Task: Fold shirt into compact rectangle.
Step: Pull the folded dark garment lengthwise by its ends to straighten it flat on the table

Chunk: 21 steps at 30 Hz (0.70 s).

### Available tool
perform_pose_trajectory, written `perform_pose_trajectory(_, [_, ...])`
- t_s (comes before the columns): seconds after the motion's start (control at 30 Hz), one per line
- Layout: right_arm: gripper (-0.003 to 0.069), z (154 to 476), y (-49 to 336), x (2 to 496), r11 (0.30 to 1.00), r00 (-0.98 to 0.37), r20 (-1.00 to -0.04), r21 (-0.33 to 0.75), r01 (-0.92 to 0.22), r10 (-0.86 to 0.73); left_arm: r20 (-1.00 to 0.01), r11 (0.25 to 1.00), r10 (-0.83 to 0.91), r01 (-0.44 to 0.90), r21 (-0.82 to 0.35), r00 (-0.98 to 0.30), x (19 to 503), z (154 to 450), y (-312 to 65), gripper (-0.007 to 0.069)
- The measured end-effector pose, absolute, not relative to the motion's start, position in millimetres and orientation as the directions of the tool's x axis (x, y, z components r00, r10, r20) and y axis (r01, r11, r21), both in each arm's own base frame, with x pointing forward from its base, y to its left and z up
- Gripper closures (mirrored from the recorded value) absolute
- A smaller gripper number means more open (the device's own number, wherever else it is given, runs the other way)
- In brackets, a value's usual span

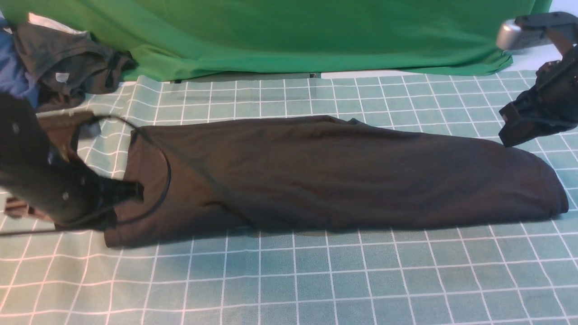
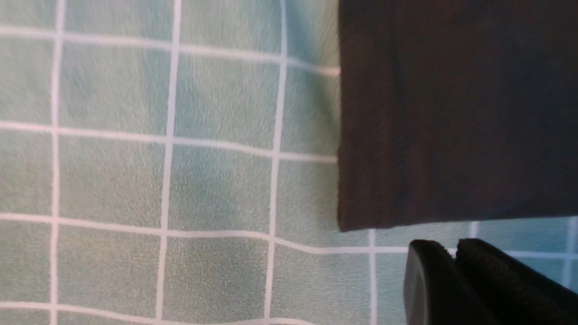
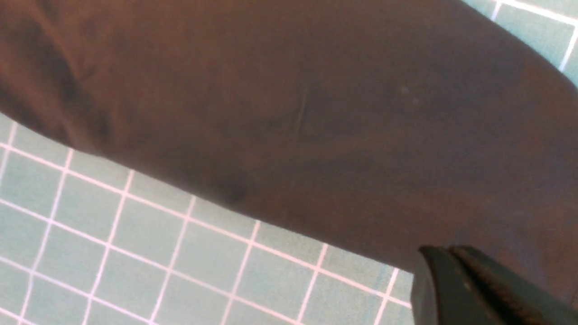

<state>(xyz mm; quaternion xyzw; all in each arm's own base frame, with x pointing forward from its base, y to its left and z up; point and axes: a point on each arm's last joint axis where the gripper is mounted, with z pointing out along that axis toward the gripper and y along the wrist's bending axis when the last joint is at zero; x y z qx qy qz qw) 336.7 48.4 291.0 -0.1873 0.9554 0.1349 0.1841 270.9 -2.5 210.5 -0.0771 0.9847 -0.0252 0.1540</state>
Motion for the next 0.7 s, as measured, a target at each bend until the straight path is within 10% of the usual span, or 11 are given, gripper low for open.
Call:
perform_pose_trajectory(0.43, [0.0640, 294, 50, 332, 0.882, -0.863, -0.385, 0.204, -0.426, -0.327, -0.327, 0.975, -0.222, -0.209, -0.074, -0.919, 297, 163, 0, 0.0042])
perform_pose_trajectory(0.57, [0.0640, 294, 50, 331, 0.879, -0.861, -0.384, 0.204, -0.430, -0.332, -0.310, 0.975, -0.223, -0.211, -0.071, -0.924, 298, 156, 0, 0.0047])
perform_pose_trajectory(0.7, [0.0640, 300, 49, 328, 0.878, -0.853, -0.401, 0.197, -0.437, -0.334, -0.309, 0.971, -0.241, -0.224, -0.089, -0.920, 299, 155, -1, 0.0256])
